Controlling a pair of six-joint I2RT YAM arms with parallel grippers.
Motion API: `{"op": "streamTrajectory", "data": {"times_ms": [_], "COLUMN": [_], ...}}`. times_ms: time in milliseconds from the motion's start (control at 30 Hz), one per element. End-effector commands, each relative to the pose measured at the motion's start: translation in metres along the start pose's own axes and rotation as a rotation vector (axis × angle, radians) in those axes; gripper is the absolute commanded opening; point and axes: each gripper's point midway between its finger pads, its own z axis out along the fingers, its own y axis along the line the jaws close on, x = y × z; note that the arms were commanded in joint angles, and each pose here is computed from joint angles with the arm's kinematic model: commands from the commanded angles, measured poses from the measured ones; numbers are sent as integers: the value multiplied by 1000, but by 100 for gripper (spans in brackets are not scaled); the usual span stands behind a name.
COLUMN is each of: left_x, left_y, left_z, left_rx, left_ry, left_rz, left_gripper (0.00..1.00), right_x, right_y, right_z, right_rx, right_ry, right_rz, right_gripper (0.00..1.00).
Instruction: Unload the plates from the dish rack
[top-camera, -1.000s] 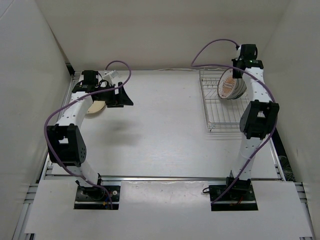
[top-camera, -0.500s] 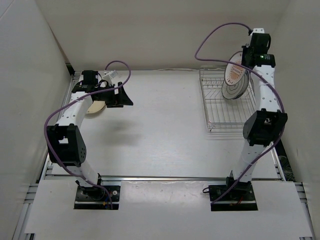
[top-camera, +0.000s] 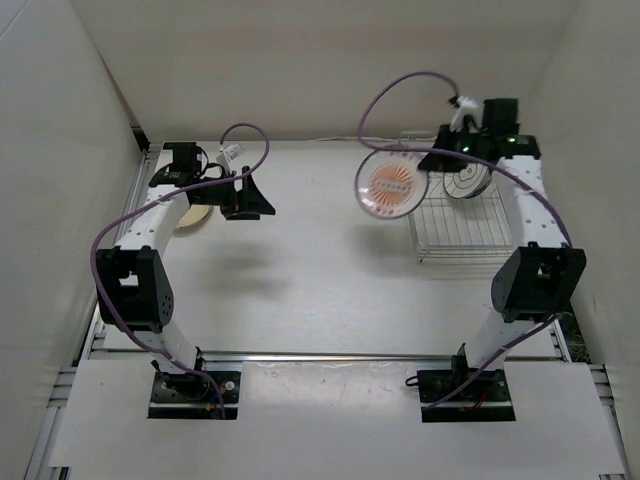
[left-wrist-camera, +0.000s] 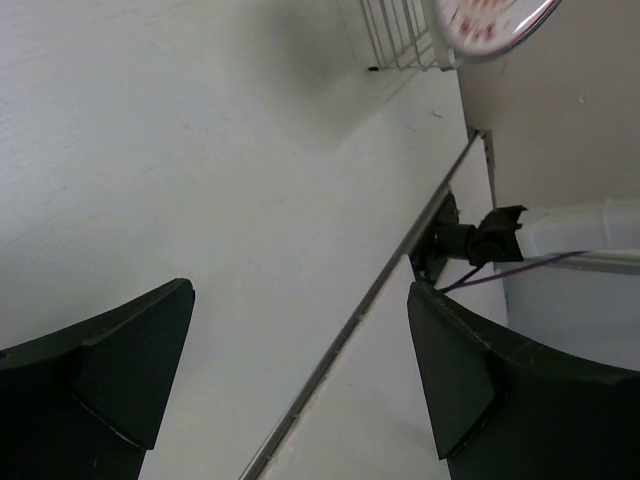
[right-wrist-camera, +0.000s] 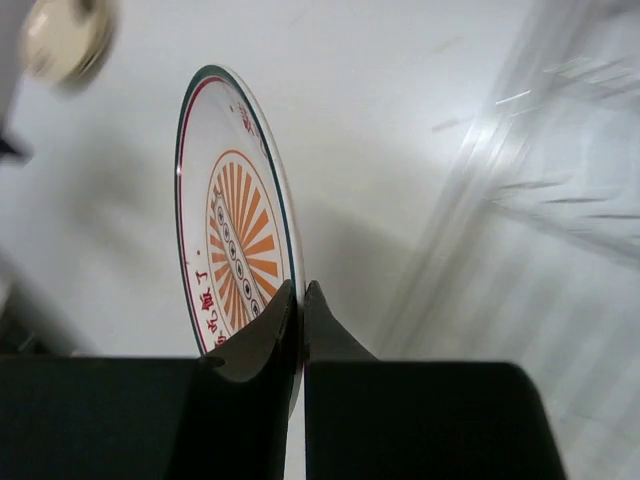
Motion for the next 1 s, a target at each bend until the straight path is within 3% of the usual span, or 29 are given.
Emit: {"op": "streamTrajectory", "data": {"times_ms": [0, 167, 433, 567, 800, 967], "left_x": [16, 20, 24, 27, 31, 31], "left_y": [-27, -36, -26, -21, -16, -17], "left_z": [11, 10, 15, 17, 27, 31], "left_rx": [129, 193, 173, 162, 150, 155], "left_ry": [57, 68, 80, 88, 113, 123], "left_rz": [12, 10, -13, -29, -38, -35], "left_gripper": [100, 100, 96, 86, 52, 44], "right_x": [53, 97, 104, 103, 99, 99], "right_y": [110, 159, 194, 205, 213, 216], "right_z": [5, 29, 66, 76, 87, 93], "right_rx": [-528, -671, -752, -783, -804, -809], "right_ry": [177, 327, 395, 407, 406, 409], "right_rz": [71, 53, 14, 24, 22, 22], "right_gripper": [0, 0, 0, 0, 0, 0]}}
